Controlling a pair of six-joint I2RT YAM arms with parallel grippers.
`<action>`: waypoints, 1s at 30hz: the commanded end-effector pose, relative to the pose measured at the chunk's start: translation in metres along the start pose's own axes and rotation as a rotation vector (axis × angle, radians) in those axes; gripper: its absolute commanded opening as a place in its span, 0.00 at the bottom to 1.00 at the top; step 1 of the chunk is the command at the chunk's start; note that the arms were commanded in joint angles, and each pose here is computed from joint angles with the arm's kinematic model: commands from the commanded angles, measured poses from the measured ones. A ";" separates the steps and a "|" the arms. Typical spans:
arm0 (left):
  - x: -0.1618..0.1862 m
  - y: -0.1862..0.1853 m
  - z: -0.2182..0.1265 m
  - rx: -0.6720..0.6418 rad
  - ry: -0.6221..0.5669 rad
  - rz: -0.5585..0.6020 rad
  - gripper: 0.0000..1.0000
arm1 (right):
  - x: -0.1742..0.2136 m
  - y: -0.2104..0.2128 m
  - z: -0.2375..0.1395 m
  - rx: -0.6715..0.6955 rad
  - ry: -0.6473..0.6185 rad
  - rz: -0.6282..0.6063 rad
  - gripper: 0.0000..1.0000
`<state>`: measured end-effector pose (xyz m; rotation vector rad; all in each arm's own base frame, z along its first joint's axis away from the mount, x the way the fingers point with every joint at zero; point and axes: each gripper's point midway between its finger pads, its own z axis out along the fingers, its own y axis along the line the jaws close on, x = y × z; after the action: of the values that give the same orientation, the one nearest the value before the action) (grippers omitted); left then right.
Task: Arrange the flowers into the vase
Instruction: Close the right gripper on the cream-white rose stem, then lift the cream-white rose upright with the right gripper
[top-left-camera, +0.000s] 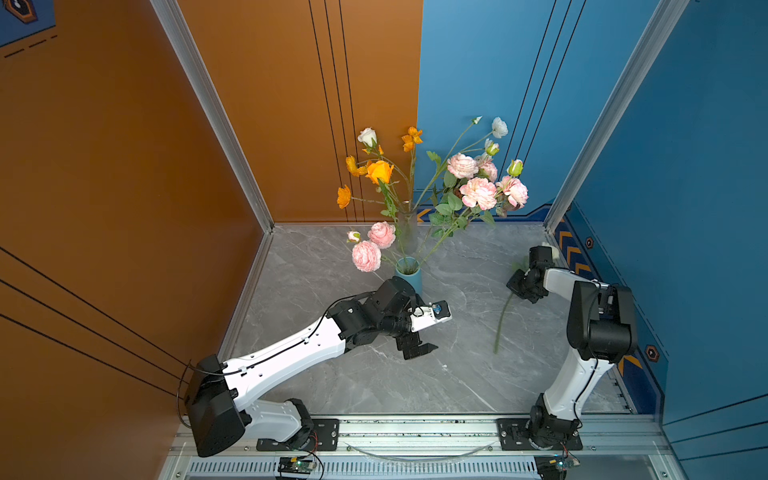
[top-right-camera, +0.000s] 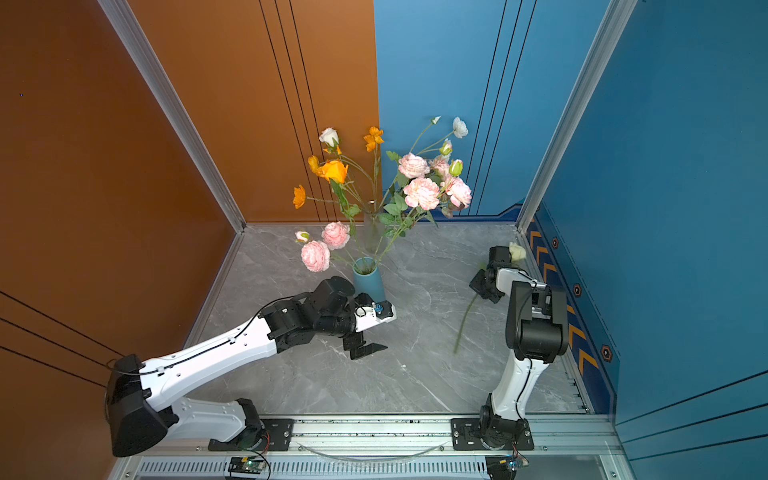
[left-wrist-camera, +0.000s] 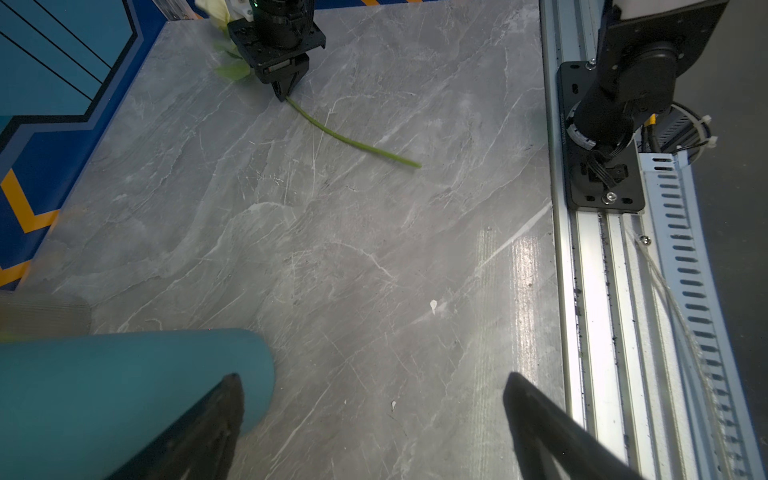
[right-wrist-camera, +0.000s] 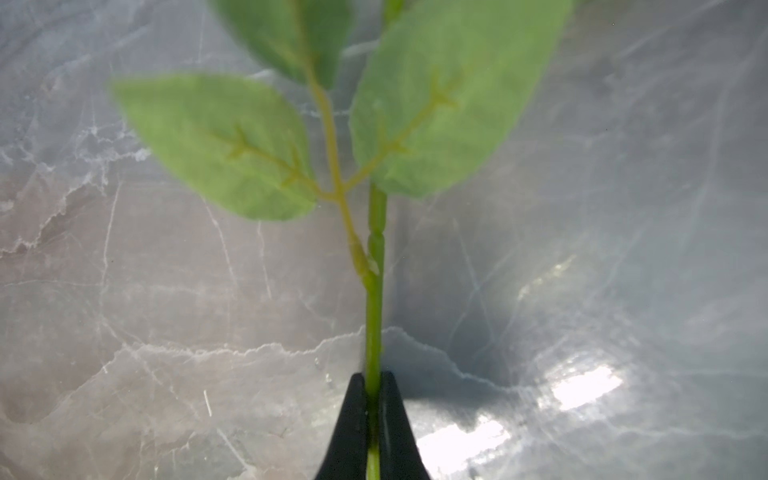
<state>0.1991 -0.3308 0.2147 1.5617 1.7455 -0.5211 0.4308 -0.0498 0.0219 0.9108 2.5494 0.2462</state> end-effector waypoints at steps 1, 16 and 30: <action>-0.009 -0.007 -0.005 0.025 -0.018 0.027 0.98 | 0.019 -0.003 0.003 0.000 0.051 -0.001 0.00; -0.024 0.010 -0.062 0.001 -0.175 0.029 0.98 | 0.025 0.082 -0.105 -0.294 -0.256 -0.108 0.00; -0.032 0.070 -0.138 -0.152 -0.476 -0.095 0.98 | 0.051 0.109 -0.314 -0.449 -0.941 -0.191 0.00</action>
<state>0.2390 -0.2372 0.3346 1.1436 1.4977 -0.6409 0.3280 0.0760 0.2761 0.4077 1.7676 0.3775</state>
